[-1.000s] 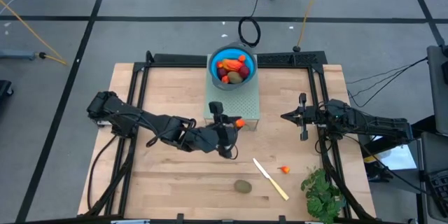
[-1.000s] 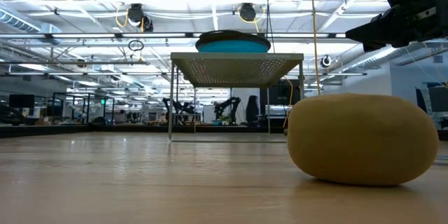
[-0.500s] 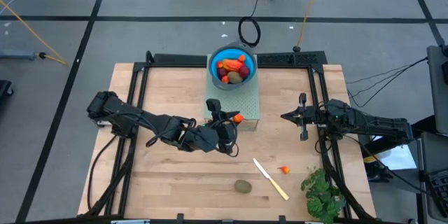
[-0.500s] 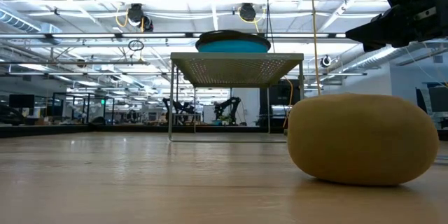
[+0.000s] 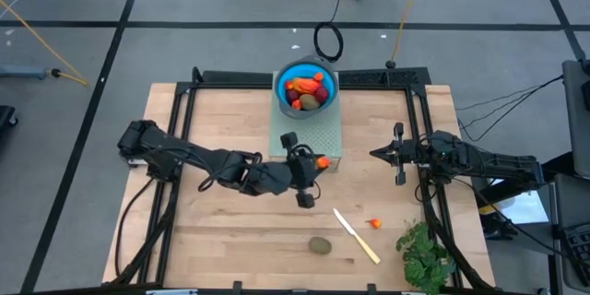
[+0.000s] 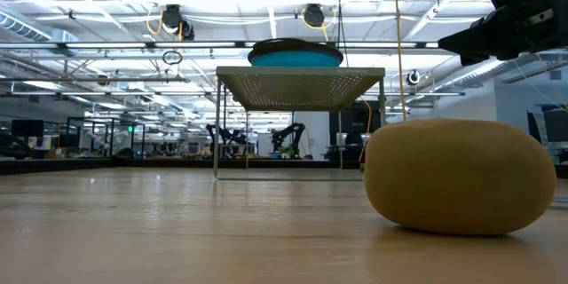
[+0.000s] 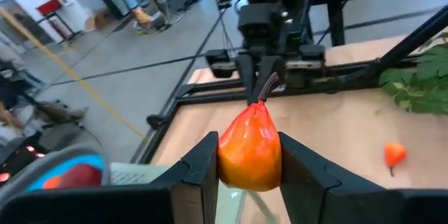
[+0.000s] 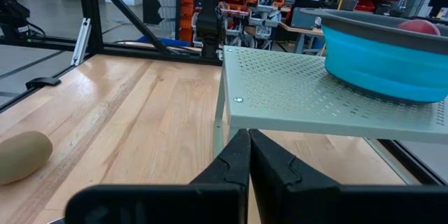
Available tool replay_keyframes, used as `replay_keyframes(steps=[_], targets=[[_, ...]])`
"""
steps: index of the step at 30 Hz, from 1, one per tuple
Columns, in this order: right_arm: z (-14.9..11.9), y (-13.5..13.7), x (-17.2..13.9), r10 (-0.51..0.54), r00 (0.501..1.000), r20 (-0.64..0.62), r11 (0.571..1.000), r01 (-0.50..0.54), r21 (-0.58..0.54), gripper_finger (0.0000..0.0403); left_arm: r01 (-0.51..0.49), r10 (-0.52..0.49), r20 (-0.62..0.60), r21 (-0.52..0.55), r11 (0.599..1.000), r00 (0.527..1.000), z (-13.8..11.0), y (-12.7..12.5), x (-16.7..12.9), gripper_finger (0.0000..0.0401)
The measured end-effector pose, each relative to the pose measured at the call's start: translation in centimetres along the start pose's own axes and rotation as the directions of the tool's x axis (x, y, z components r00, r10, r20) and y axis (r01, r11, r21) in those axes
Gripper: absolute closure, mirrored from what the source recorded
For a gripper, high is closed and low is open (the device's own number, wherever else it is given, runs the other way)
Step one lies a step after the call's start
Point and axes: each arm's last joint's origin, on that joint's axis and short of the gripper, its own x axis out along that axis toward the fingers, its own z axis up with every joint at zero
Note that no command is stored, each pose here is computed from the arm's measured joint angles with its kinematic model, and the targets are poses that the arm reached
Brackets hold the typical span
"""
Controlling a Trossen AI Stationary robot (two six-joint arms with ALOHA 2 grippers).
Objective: Pick & Place Fruit
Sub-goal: Put the peach into the blue strainer bowl on the shelf
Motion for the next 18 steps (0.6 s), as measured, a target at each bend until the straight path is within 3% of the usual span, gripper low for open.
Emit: replay_keyframes(steps=[10,18], targets=[[0.0,0.0,0.0,0.000,1.000,-0.002,1.000,0.000,0.000,0.0403,0.116,-0.128,0.218,0.067,0.991,0.967,1.6,-0.7,0.9,0.0281],[0.0,0.0,0.0,0.000,1.000,-0.001,1.000,0.000,0.000,0.0403,0.211,-0.251,0.402,0.141,0.967,0.881,3.2,-0.7,0.4,0.0281]])
